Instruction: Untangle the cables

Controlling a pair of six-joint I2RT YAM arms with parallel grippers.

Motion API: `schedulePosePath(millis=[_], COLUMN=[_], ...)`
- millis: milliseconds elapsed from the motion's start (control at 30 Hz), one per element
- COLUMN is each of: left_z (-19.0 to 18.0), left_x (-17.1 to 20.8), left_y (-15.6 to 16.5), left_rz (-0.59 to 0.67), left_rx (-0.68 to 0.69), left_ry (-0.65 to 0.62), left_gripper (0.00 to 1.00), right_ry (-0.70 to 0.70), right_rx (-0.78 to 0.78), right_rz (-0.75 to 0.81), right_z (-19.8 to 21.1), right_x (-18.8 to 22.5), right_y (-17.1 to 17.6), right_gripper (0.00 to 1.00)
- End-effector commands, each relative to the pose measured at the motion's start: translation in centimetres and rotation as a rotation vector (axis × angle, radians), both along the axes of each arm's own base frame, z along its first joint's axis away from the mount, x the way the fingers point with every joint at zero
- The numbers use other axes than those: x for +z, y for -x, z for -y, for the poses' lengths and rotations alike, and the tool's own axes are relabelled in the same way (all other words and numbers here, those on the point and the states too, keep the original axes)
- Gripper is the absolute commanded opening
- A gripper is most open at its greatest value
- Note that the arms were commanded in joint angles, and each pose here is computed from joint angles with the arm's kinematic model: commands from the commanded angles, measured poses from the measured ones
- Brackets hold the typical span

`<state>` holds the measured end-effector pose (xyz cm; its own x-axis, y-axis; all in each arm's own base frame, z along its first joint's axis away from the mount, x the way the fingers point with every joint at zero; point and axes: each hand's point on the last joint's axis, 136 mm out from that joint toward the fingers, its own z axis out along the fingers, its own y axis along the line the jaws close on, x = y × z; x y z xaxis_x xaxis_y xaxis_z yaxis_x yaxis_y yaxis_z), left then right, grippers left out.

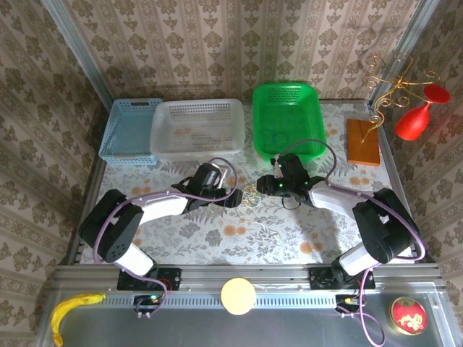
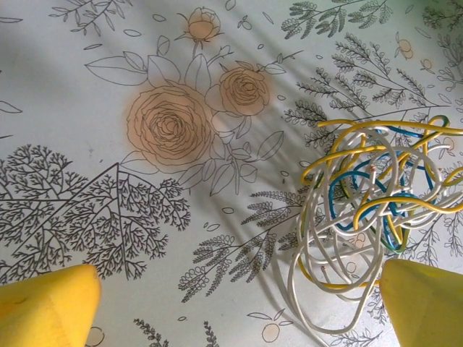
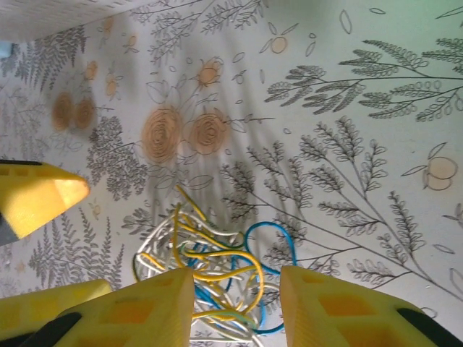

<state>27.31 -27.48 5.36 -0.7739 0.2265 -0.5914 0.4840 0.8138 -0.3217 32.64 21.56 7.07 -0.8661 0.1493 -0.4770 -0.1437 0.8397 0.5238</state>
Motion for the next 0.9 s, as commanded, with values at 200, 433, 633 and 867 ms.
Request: schedulePosePath(millis=[200,433,633,867], left_z=[1.2,1.6,2.1,2.5], left_x=[1.5,2.3,2.8,2.6], left_y=[-0.7,-1.1,-1.5,-1.8], left_rz=[0.047,0.06,0.072,0.069], left_rx=[-0.033,-0.04,-0.049,-0.051], left_ry=[0.022,0.036,0.041,0.04], left_gripper=[1.0,1.0,1.0,1.0], right_ry=[-0.044,-0.053,-0.068,-0.096], right_rx=[0.104,0.116,0.13,0.125], right_rz=[0.04,0.022,0.006,0.015], right_z=[-1.7,-2.3,-2.8,-2.4], right_x=[0.6,-0.1,-0.5,1.0], right_y=[-1.0,-1.5,-1.3,-0.2], right_gripper=[0.36,0.32,0.26,0.21])
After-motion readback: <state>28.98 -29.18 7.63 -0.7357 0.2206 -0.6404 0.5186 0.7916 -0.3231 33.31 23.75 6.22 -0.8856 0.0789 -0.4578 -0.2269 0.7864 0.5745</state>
